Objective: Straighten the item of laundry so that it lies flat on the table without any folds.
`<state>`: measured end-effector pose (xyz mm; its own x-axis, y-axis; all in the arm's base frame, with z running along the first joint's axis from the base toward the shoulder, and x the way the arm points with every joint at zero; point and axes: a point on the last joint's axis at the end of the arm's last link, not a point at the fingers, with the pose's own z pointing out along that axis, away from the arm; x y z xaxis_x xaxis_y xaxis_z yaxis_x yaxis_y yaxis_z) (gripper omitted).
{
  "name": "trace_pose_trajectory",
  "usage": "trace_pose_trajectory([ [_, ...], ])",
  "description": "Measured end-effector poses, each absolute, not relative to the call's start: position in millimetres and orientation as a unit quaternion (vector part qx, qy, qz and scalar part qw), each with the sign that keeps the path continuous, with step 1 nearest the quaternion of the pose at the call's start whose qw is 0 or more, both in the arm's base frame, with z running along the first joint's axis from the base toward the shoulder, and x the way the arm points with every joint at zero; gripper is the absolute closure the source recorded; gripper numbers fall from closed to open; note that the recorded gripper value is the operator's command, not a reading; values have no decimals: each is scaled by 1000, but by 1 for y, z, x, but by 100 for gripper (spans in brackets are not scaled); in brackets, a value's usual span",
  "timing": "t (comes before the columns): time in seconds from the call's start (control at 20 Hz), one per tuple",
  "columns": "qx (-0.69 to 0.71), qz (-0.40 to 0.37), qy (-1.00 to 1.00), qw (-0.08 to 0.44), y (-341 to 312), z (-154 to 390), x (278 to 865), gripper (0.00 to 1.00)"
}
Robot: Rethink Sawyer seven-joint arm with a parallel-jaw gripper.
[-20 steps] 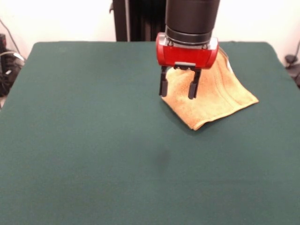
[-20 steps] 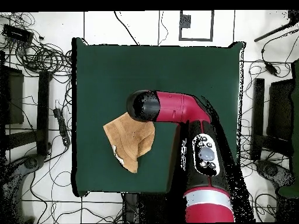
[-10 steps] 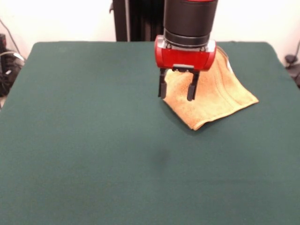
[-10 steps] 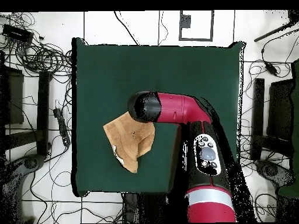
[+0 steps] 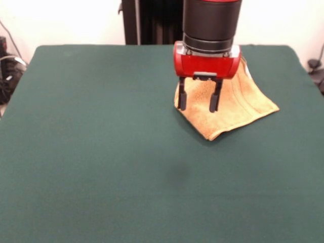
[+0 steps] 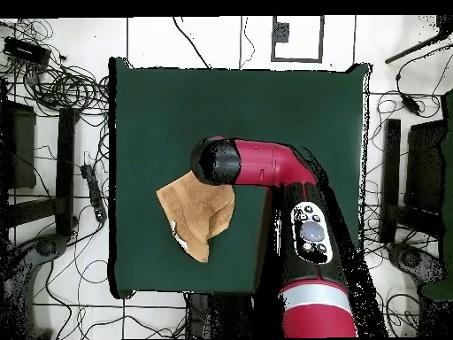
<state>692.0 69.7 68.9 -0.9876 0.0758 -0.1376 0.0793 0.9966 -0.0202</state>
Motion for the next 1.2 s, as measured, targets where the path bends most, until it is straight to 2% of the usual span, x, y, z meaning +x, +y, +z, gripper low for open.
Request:
trace_pose_trajectory([
  [0.8,38,-10,997,71,72,64,692,0],
  [1.2,37,-7,997,64,74,39,685,0],
])
